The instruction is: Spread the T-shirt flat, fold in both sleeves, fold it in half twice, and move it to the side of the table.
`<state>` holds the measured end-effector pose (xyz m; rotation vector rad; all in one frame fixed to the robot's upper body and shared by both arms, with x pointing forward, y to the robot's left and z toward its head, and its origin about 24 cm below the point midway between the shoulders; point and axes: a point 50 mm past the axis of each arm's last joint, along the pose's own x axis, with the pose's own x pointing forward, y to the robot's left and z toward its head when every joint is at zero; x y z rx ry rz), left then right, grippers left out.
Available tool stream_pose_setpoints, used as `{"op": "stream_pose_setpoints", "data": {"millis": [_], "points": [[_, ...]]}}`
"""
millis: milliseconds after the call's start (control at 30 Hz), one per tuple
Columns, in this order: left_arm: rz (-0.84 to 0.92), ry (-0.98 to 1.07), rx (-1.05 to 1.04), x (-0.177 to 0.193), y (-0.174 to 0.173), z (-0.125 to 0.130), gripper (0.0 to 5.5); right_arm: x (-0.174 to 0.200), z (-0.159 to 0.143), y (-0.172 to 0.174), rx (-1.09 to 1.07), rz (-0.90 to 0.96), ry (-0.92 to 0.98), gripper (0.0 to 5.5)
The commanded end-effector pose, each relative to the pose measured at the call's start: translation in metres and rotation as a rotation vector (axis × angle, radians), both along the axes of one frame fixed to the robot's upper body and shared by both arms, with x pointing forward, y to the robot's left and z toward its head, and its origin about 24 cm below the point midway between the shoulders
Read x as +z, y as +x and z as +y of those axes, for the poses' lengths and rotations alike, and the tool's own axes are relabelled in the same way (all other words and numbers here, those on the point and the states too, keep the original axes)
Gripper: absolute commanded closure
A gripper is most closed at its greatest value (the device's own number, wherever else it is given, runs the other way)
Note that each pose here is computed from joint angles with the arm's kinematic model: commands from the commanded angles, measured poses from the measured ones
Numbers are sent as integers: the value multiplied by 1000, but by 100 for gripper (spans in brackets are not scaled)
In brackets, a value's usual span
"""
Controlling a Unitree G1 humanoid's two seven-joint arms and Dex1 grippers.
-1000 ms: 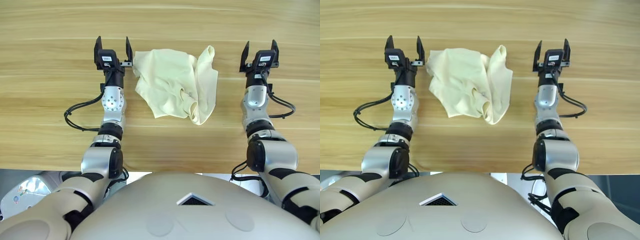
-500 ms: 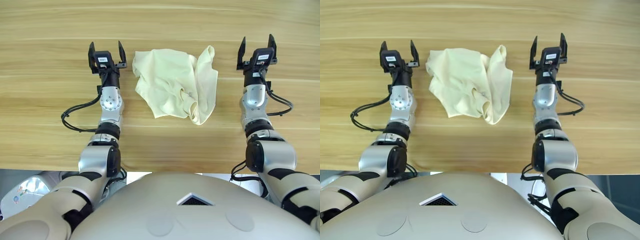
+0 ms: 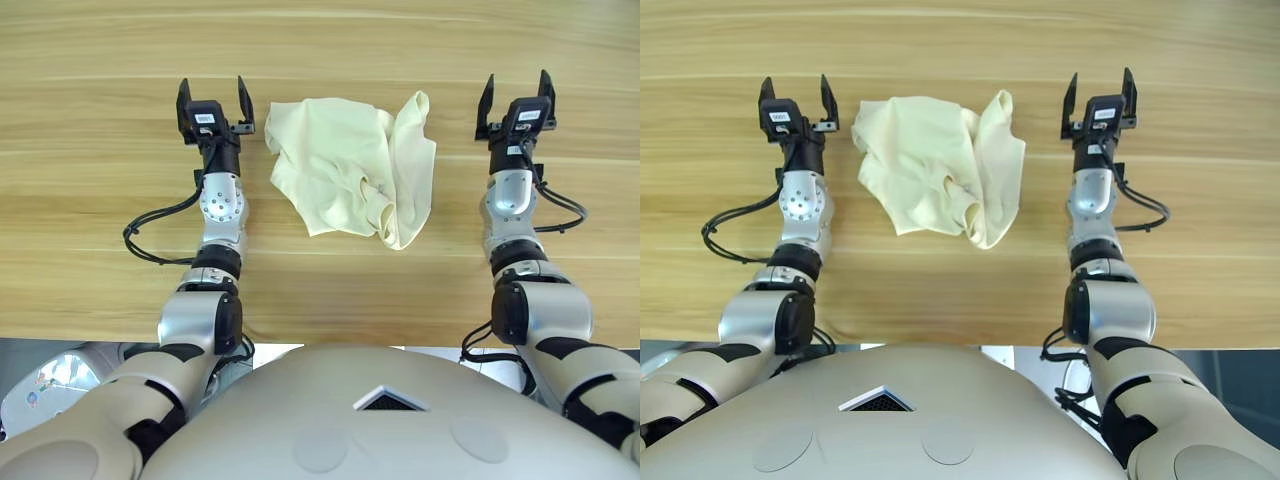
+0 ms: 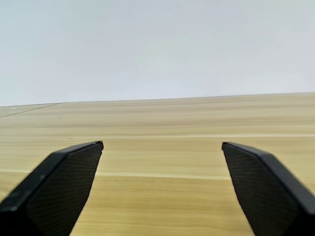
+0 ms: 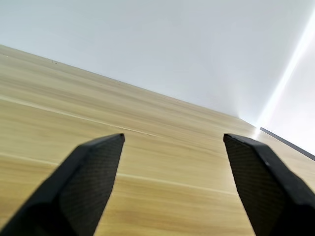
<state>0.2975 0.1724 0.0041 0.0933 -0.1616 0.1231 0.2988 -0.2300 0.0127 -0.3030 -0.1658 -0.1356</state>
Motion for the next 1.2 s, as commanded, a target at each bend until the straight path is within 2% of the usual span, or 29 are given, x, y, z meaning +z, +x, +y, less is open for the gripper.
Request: {"op": "stream_pose_setpoints", "data": {"millis": [33, 867, 1033, 1200], "points": [[-17, -14, -7, 3, 1, -1, 100, -2, 1, -2, 3, 4, 7, 176], [-36, -39, -74, 5, -1, -8, 100, -1, 1, -1, -2, 0, -18, 176], [-87, -48, -159, 12, -3, -18, 100, 5, -1, -2, -28, -51, -120, 176], [-175, 46, -329, 26, -30, -33, 100, 13, -11, -16, 7, -114, -339, 176]]}}
